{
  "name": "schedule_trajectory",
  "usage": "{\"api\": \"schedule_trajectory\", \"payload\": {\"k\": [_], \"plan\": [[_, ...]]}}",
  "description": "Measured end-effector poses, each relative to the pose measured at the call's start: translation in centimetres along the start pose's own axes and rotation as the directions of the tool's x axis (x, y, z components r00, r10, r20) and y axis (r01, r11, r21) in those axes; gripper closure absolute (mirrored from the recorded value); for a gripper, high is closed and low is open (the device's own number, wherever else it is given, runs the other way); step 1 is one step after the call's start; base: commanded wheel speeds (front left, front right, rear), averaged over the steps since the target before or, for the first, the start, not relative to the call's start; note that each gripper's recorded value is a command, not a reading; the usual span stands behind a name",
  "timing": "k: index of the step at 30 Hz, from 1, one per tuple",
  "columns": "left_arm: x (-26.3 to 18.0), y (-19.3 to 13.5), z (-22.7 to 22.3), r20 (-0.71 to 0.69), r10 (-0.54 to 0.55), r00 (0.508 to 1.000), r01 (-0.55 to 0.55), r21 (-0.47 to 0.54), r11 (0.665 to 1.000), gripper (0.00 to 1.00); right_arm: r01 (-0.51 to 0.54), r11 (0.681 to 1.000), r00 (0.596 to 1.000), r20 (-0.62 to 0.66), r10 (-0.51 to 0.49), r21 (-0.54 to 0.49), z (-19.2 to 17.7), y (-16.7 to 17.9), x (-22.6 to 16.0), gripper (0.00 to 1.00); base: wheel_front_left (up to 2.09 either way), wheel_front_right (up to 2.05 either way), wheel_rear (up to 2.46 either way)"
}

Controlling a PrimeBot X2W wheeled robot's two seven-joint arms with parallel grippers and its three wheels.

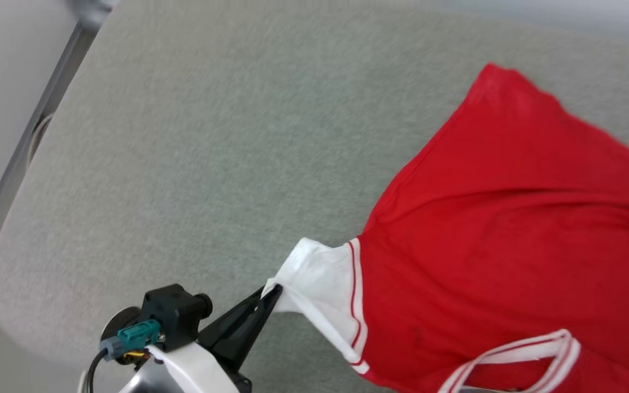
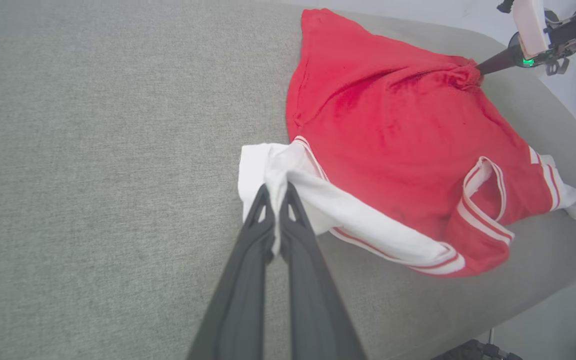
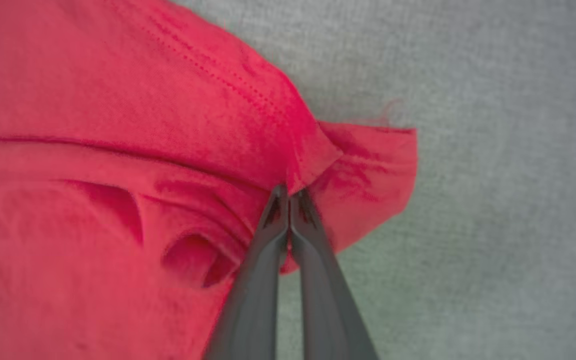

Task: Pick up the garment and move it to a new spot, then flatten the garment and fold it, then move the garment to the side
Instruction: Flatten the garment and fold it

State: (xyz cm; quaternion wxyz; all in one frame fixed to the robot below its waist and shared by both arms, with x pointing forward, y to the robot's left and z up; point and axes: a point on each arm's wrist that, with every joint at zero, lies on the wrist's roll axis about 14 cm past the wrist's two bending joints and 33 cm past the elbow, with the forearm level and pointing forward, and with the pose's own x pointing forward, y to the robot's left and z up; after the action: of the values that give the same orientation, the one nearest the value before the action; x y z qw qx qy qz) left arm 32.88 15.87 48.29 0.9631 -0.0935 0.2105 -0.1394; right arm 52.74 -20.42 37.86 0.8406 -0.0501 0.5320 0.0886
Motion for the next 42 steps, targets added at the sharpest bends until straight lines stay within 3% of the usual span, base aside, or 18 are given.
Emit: {"api": "schedule_trajectory", "payload": {"k": [4,5,17,26,31,32,33,34,42], "plan": [[-0.2,-0.5,0.6,0.035,-0.014,0.999,0.013,0.023,1.000,1.00,-0.016,0.997,1.000,0.003,0.015,0.075,-3.1,-0.9,-2.3,1.00,0.00,0.00,0.00],[-0.4,-1.3,0.7,0.054,-0.035,0.998,0.034,0.018,0.999,1.00,0.001,0.994,1.000,-0.001,-0.001,0.105,-5.8,-2.1,-4.1,1.00,0.00,0.00,0.00],[0.1,-3.5,2.4,0.171,-0.081,0.982,0.087,-0.026,0.996,1.00,0.001,0.970,0.993,0.114,-0.029,0.244,-14.3,-3.9,-11.1,1.00,0.00,0.00,0.00],[0.8,-2.9,3.2,0.228,-0.053,0.972,0.072,-0.074,0.995,1.00,-0.032,0.938,0.997,0.081,0.004,0.346,-21.0,-1.3,-11.6,1.00,0.00,0.00,0.00],[1.0,-2.9,3.2,0.233,-0.054,0.971,0.076,-0.087,0.993,1.00,-0.041,0.938,0.996,0.087,0.011,0.344,-22.2,-0.3,-10.8,1.00,0.00,0.00,0.00],[1.0,-2.9,3.1,0.232,-0.055,0.971,0.077,-0.087,0.993,1.00,-0.041,0.938,0.995,0.095,0.008,0.344,-22.1,-0.3,-10.8,0.80,0.00,0.00,0.00],[1.0,-3.0,3.1,0.231,-0.058,0.971,0.079,-0.087,0.993,1.00,-0.042,0.940,0.995,0.104,0.006,0.338,-21.9,-0.4,-10.8,0.21,0.00,0.00,0.00],[1.0,-3.0,3.0,0.230,-0.059,0.971,0.081,-0.087,0.993,1.00,-0.045,0.943,0.993,0.115,0.007,0.329,-21.6,-0.4,-10.8,0.00,0.00,0.00,0.00],[0.5,-3.1,3.2,0.235,-0.063,0.970,0.083,-0.073,0.994,1.00,-0.077,0.977,0.970,0.240,0.027,0.200,-15.8,-0.8,-12.7,0.00,0.00,0.00,0.00]]}}
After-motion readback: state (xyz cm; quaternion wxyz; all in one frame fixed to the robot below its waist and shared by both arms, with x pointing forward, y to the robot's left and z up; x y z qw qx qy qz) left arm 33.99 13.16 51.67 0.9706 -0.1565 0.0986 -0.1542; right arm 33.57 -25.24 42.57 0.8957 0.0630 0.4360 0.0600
